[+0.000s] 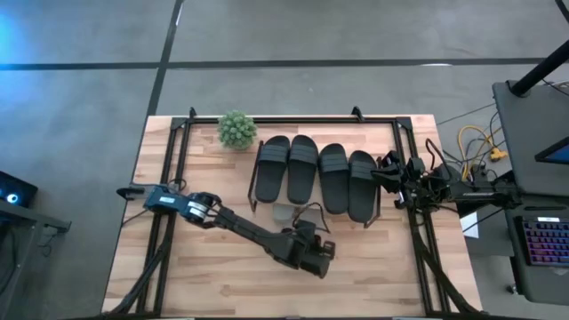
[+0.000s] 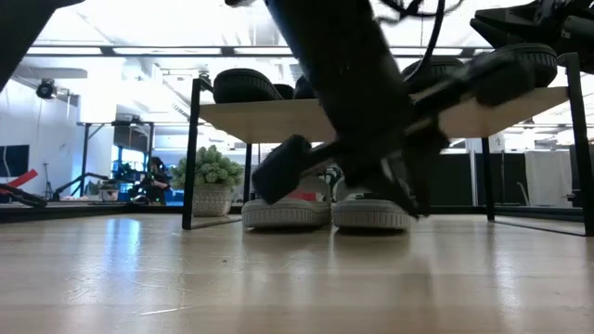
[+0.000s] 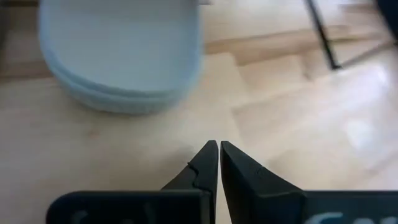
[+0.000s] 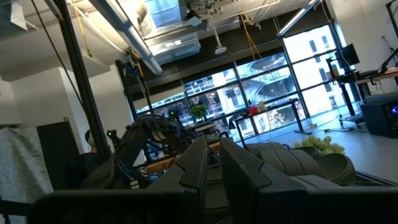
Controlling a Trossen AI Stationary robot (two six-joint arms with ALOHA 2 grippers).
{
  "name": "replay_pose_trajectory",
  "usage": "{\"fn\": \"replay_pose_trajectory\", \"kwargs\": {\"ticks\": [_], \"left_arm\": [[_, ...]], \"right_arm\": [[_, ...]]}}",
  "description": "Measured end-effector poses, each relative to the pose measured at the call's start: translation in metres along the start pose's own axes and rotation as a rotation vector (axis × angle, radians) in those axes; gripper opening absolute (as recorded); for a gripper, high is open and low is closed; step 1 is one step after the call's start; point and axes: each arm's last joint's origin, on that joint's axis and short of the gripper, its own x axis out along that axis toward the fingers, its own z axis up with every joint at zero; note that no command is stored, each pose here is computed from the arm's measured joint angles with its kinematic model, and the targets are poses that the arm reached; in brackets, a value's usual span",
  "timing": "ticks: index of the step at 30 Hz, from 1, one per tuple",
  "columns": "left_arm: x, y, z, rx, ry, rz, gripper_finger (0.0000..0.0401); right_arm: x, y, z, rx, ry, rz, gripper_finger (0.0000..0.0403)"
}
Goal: Pick and place slides into the shelf
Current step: Return to Home Position
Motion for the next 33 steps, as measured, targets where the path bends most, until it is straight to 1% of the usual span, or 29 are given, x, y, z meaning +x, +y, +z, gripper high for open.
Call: {"fn": "replay_pose_trajectory", "kwargs": {"ticks": [4, 7, 9, 12, 13, 14, 16, 18, 20, 23, 25, 26, 27, 29, 31, 33], "left_arm": [[-0.02, -0.009, -0.008, 0.032, 0.005, -0.059, 0.0004], [-0.042, -0.012, -0.017, 0.055, 0.026, -0.086, 0.0004], [-0.06, -0.008, -0.018, 0.072, 0.031, -0.055, 0.0004], [-0.089, 0.002, -0.016, 0.052, 0.053, 0.023, 0.0004], [-0.099, 0.006, -0.016, 0.066, 0.057, 0.046, 0.0004], [-0.11, 0.008, -0.014, 0.084, 0.06, 0.054, 0.0004], [-0.133, 0.008, -0.008, 0.128, 0.048, 0.031, 0.0004], [-0.158, 0.006, 0.004, 0.153, 0.004, -0.024, 0.0004], [-0.182, 0.003, 0.02, 0.122, -0.063, -0.094, 0.0004], [-0.208, -0.001, 0.049, 0.039, -0.179, -0.177, 0.0004], [-0.226, -0.004, 0.071, -0.032, -0.227, -0.237, 0.0004], [-0.235, -0.005, 0.08, -0.039, -0.256, -0.262, 0.0004], [-0.244, -0.006, 0.091, -0.038, -0.293, -0.29, 0.0004], [-0.264, -0.01, 0.111, -0.025, -0.423, -0.339, 0.0004], [-0.282, -0.015, 0.132, 0.019, -0.566, -0.343, 0.0004], [-0.297, -0.021, 0.155, 0.093, -0.656, -0.326, 0.0005]], "right_arm": [[0.0, 0.0, 0.0, 0.0, 0.0, 0.0, 0.0038], [0.0, 0.0, 0.0, 0.0, 0.0, 0.0, 0.0038], [0.0, 0.0, 0.0, 0.0, 0.0, 0.0, 0.0038], [0.0, 0.0, 0.0, 0.0, 0.0, 0.0, 0.0038], [0.0, 0.0, 0.0, 0.0, 0.0, 0.0, 0.0038], [0.0, 0.0, 0.0, 0.0, 0.0, 0.0, 0.0038], [0.0, 0.0, 0.0, 0.0, 0.0, 0.0, 0.0038], [0.0, 0.0, 0.0, 0.0, 0.0, 0.0, 0.0038], [0.0, 0.0, 0.0, 0.0, 0.0, 0.0, 0.0038], [0.0, 0.0, 0.0, 0.0, 0.0, 0.0, 0.0038], [0.0, 0.0, 0.0, 0.0, 0.001, 0.0, 0.0038], [0.0, 0.0, 0.0, 0.0, 0.001, 0.0, 0.0038], [0.0, 0.0, 0.0, 0.0, 0.001, 0.0, 0.0038], [0.0, 0.0, 0.0, 0.0, 0.0, 0.0, 0.0038], [0.0, 0.0, 0.0, 0.0, 0.0, 0.0, 0.0038], [0.0, 0.0, 0.0, 0.0, 0.0, 0.0, 0.0038]]}}
